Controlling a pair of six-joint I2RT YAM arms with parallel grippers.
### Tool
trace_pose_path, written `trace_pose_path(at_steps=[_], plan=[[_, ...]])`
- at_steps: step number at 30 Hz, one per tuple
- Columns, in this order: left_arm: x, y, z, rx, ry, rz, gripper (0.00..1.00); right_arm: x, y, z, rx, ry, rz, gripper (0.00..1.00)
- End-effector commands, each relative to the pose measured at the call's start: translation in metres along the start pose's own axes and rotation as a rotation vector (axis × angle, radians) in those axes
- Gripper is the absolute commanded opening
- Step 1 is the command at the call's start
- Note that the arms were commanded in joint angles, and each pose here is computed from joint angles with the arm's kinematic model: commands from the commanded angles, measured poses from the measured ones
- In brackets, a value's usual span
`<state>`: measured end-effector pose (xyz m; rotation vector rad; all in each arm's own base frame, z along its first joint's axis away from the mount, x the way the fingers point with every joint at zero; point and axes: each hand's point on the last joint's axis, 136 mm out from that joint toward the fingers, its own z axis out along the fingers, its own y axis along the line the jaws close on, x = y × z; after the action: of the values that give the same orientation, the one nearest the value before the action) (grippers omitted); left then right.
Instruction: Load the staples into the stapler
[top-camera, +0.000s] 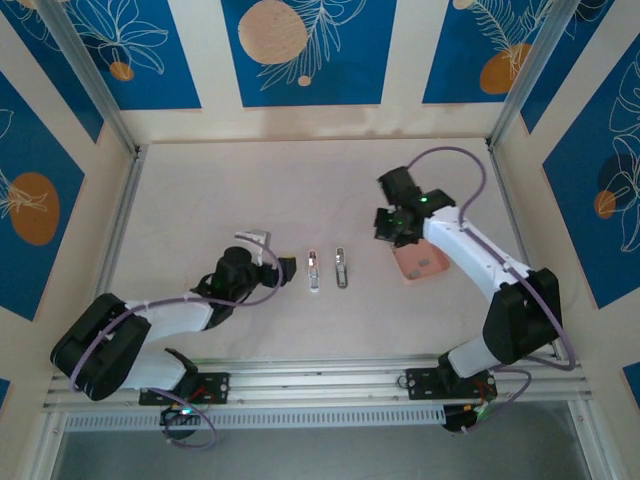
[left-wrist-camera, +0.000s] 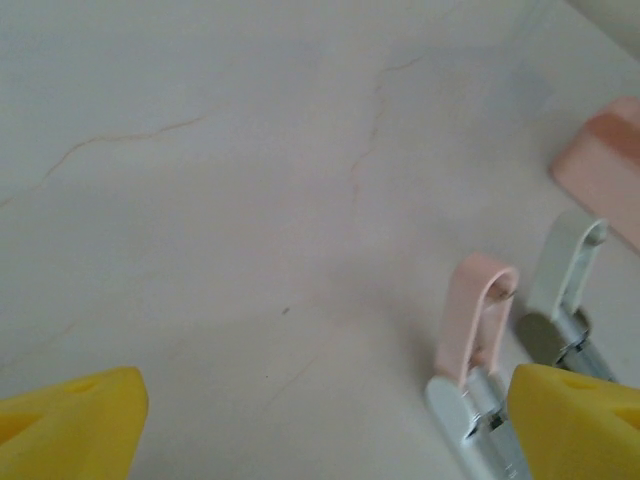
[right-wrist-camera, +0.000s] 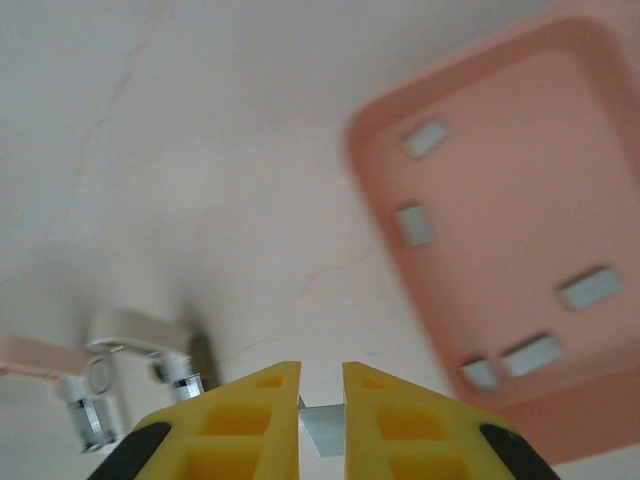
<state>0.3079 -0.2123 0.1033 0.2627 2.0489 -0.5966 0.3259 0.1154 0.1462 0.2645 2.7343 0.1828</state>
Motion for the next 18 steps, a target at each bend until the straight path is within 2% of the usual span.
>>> trace_pose_path(at_steps=[1, 9, 18], plan=[[-0.003, -0.014, 0.009, 0.078, 0.069, -0.016, 0.92, 0.023, -0.03, 0.016, -0.005, 0.16, -0.024, 0.16], [-0.022, -0.037, 0.033, 0.175, 0.136, 0.07, 0.91, 0.017, -0.061, 0.064, -0.002, 0.285, 0.043, 0.16], [-0.047, -0.083, 0.067, 0.391, 0.223, 0.135, 0.89, 0.012, -0.062, 0.1, 0.011, 0.353, 0.031, 0.17]])
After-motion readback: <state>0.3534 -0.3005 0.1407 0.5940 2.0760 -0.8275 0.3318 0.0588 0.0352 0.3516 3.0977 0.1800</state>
